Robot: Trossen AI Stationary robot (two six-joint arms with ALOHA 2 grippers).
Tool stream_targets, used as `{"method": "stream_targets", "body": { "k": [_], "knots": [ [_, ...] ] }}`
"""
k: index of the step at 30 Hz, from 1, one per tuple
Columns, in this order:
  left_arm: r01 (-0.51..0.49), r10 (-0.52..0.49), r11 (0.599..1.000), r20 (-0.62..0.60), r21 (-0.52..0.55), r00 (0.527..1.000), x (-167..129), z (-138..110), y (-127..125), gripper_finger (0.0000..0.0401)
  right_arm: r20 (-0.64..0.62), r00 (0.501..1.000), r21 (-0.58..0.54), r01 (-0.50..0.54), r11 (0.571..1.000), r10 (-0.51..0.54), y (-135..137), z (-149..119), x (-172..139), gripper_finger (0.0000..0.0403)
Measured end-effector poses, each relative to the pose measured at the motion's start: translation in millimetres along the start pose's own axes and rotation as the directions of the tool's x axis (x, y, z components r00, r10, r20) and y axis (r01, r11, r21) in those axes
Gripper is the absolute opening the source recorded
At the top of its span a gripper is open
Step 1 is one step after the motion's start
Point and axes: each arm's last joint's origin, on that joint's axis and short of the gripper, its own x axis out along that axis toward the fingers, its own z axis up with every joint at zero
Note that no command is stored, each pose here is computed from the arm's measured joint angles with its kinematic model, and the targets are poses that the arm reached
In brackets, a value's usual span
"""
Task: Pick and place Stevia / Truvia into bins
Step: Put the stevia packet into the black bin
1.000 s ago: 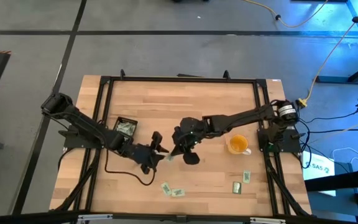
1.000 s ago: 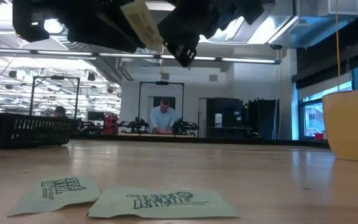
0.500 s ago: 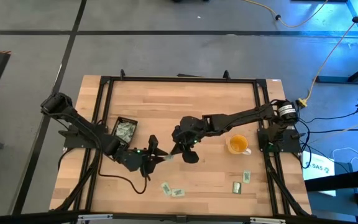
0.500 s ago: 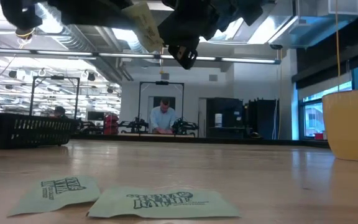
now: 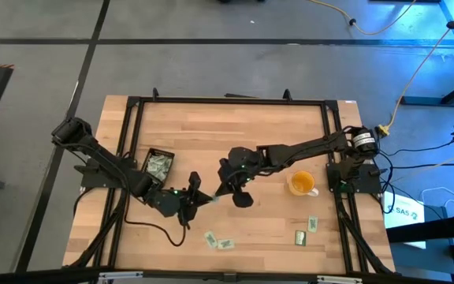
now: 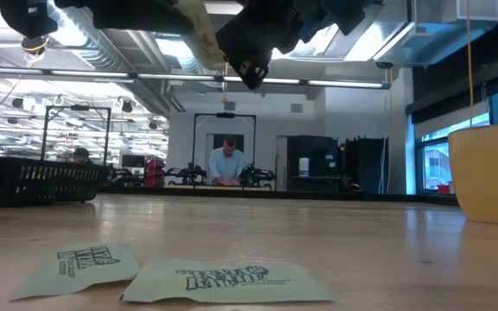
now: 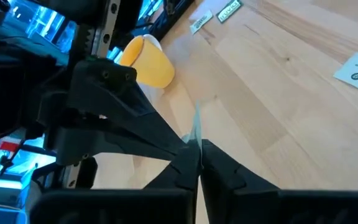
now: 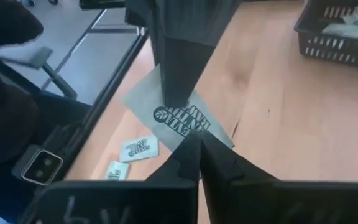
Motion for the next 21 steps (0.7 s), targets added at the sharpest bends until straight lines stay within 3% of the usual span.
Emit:
{"method": "stream_targets", "body": {
  "k": [5,9,14,17,21],
  "knots": [
    [-0.024,0.024,1.000,-0.019,-0.012,1.000,0.0,-0.9,0.5,0.0005,-0.041,0.999,-0.050,0.008,0.999,-0.010,-0.5,-4.1,-0.2,0.0045],
    [-0.143,0.134,0.988,-0.140,-0.052,0.981,-0.7,-8.8,1.4,0.0005,-0.167,0.973,-0.029,0.154,0.988,-0.157,-9.0,-16.8,-3.7,0.0087],
    [-0.355,0.319,0.934,-0.380,-0.029,0.868,-7.5,-33.5,-0.4,0.0005,-0.305,0.901,0.032,0.334,0.942,-0.309,-18.2,-30.2,-10.4,0.0116],
    [-0.377,0.311,0.925,-0.473,-0.049,0.824,-13.5,-49.2,-2.8,0.0005,-0.326,0.893,0.033,0.340,0.940,-0.312,-18.0,-32.2,-11.0,0.0119],
    [-0.414,0.236,0.891,-0.590,-0.185,0.772,-20.9,-67.4,-3.0,0.0005,-0.327,0.892,0.030,0.339,0.940,-0.312,-17.9,-32.4,-11.1,0.0120]
  ]
}}
